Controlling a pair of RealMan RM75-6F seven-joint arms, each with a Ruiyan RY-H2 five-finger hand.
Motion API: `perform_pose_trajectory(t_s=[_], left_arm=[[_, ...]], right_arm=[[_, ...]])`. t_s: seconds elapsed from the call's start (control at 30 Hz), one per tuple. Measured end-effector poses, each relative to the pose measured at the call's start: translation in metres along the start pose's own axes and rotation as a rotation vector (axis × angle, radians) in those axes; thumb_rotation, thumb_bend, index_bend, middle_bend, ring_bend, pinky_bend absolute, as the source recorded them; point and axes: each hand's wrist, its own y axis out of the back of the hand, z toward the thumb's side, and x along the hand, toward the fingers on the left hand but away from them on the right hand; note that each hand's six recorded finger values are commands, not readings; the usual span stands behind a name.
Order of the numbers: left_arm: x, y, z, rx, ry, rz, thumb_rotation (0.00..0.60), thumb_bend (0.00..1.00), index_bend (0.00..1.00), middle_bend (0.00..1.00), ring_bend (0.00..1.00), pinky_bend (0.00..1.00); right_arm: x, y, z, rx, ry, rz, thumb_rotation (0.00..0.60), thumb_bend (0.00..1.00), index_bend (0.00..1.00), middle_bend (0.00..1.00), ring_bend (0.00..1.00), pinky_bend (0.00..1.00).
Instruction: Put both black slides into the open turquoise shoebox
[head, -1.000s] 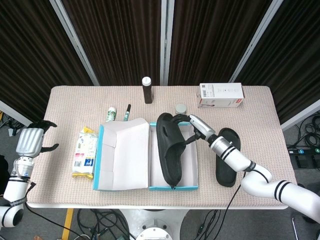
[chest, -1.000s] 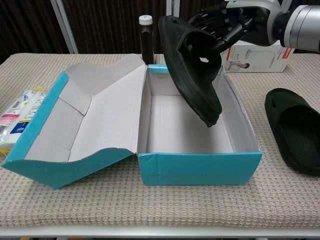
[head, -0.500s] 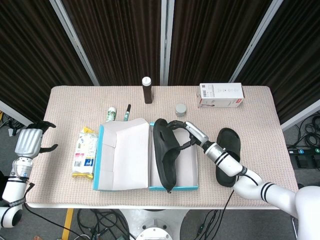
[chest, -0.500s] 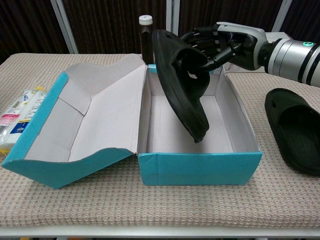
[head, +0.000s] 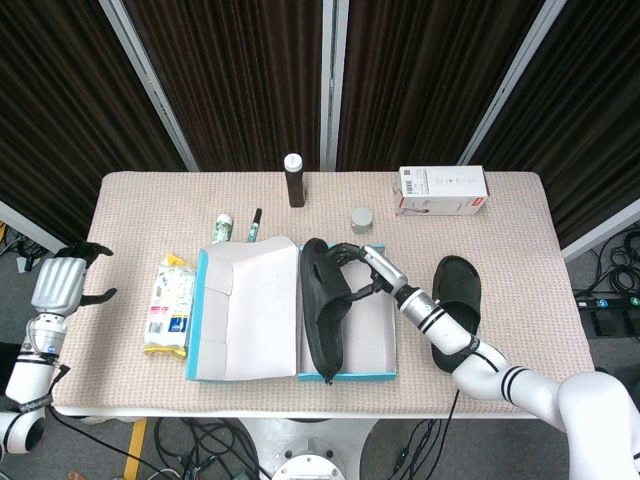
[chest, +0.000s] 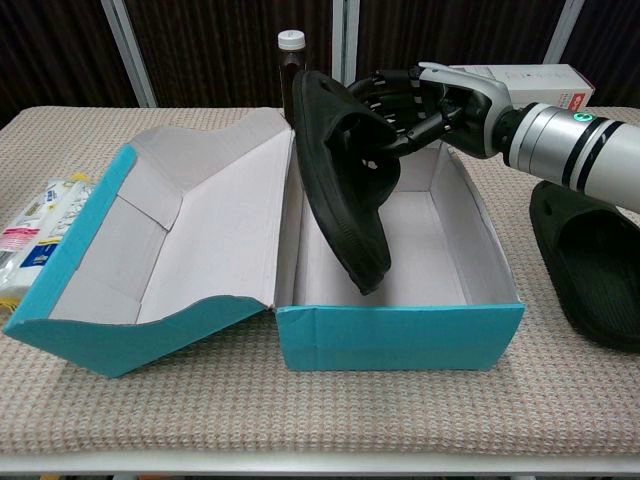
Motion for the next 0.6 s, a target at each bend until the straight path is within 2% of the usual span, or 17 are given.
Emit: perform_pose_trajectory(t_s=[0.6], left_arm=[[0.002,-0.009,-0.006,-0.006,0.006,-0.018,0.6,0.13,0.35,0.31,0.22,0.31]], right_arm=[[-0.009,-0.003,-0.016,0.089,-0.057,0.017,0.6,0.08,0.43,0.41,0.32,0.31]])
